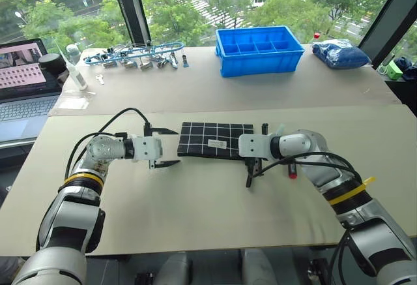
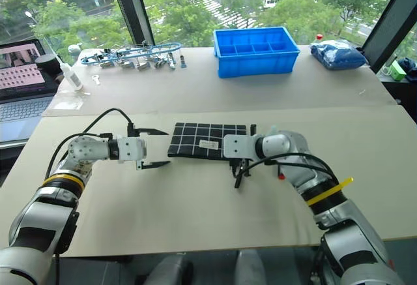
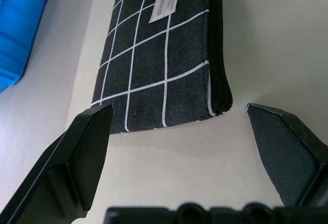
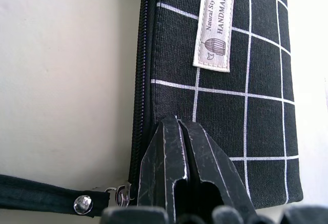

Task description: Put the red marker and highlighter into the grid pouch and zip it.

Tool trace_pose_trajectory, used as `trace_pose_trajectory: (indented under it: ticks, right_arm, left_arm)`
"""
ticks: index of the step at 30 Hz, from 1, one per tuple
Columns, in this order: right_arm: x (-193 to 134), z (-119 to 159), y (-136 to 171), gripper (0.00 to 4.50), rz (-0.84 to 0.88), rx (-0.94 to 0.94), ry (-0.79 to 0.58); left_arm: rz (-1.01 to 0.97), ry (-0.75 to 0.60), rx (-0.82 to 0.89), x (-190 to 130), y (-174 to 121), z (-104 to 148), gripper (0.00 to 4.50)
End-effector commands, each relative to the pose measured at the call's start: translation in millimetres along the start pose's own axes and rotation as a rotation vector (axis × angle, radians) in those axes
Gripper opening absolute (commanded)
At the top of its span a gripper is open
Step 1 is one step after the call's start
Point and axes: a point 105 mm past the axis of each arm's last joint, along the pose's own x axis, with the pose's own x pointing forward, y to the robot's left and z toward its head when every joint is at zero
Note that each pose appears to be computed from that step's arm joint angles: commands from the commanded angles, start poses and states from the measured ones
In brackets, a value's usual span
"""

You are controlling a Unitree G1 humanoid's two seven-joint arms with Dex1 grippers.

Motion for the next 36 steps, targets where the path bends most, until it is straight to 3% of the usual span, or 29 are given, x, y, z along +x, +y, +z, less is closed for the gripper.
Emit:
trace_pose_trajectory:
  ticks: [1,13,16,24,26,32,36]
  right_arm:
    - [-1,2,6,0.01,0.021,0.012,-0.01]
    - [-5,2,2,0.01,0.017,0.01,-0.008]
    - [-5,3,1,0.0,0.014,0.01,-0.01]
    - [-4,2,-2,0.0,0.009,0.011,-0.008]
    - [-5,2,-3,0.0,0.007,0.012,-0.008]
    - [-8,10,-11,0.0,-0.021,0.056,-0.058]
    - [-21,39,-51,0.0,-0.144,0.363,-0.292]
  left_arm:
    - [-0.01,0.022,0.044,8,-3,-2,4.5]
    - [0.021,-0.036,0.073,27,4,12,4.5]
    - [0.005,-0.05,0.032,29,3,13,3.72]
    - [-0.017,-0.102,-0.071,27,-2,15,0.62]
    - [-0.003,-0.11,-0.111,23,-1,12,0.04]
    - [0.039,-0.144,-0.248,14,3,8,0.04]
    - [0.027,-0.176,-0.374,7,-5,4,0.04]
